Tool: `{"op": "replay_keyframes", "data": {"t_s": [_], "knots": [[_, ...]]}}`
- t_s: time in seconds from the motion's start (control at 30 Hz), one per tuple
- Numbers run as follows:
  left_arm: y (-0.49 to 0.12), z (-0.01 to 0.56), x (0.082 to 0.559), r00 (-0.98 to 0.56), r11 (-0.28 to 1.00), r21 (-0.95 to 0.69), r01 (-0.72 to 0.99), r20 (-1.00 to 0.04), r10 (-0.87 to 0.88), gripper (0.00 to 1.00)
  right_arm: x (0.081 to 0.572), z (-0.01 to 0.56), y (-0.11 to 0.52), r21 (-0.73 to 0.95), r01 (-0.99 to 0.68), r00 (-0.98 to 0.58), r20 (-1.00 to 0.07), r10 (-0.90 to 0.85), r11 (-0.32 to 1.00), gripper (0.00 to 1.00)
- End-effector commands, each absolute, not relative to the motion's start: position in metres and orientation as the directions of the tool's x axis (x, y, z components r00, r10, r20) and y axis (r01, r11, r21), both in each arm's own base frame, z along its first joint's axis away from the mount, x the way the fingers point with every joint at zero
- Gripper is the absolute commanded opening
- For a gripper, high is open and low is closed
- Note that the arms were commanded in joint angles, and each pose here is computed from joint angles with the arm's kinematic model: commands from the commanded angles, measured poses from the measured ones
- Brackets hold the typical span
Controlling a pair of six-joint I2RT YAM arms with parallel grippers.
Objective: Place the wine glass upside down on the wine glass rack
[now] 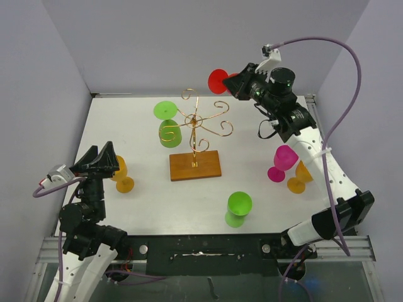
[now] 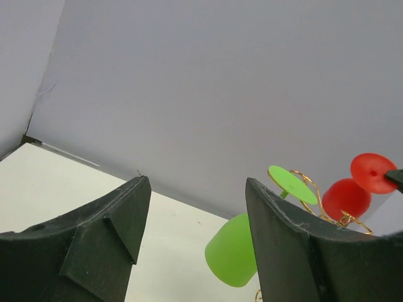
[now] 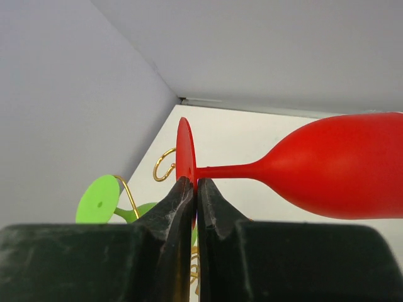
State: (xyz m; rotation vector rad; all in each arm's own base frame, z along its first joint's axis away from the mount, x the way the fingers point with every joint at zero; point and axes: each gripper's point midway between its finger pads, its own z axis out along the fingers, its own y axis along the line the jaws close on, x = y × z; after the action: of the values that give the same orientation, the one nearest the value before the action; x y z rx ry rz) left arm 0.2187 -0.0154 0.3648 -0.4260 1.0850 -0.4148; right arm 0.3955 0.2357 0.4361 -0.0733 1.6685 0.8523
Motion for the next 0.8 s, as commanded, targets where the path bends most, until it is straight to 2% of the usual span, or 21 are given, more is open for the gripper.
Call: {"op": "replay_keyframes", "data": {"t_s": [0.0,0.23,0.53,0.77], "knots": [[-0.017,0.371,0.216,0.413,0.842,-0.522,0.138,-0.742,-0.528,0.6,0.39,0.436,0.263,0.532,-0.582,-0.37,-0.846,0.383,0.614,0.0],[-0.022,0.371,0.215,0.409,0.849,-0.504,0.16,-0.749,-0.522,0.6,0.392,0.418,0.278,0.597,-0.578,-0.464,-0.801,0.378,0.556,0.0],[-0.025,0.373,0.213,0.41,0.842,-0.506,0.187,-0.739,-0.535,0.6,0.37,0.419,0.289,0.708,-0.551,-0.592,-0.705,0.391,0.442,0.0],[-0.024,0.372,0.213,0.41,0.846,-0.504,0.175,-0.743,-0.528,0.6,0.363,0.414,0.29,0.752,-0.51,-0.642,-0.656,0.397,0.417,0.0]]}}
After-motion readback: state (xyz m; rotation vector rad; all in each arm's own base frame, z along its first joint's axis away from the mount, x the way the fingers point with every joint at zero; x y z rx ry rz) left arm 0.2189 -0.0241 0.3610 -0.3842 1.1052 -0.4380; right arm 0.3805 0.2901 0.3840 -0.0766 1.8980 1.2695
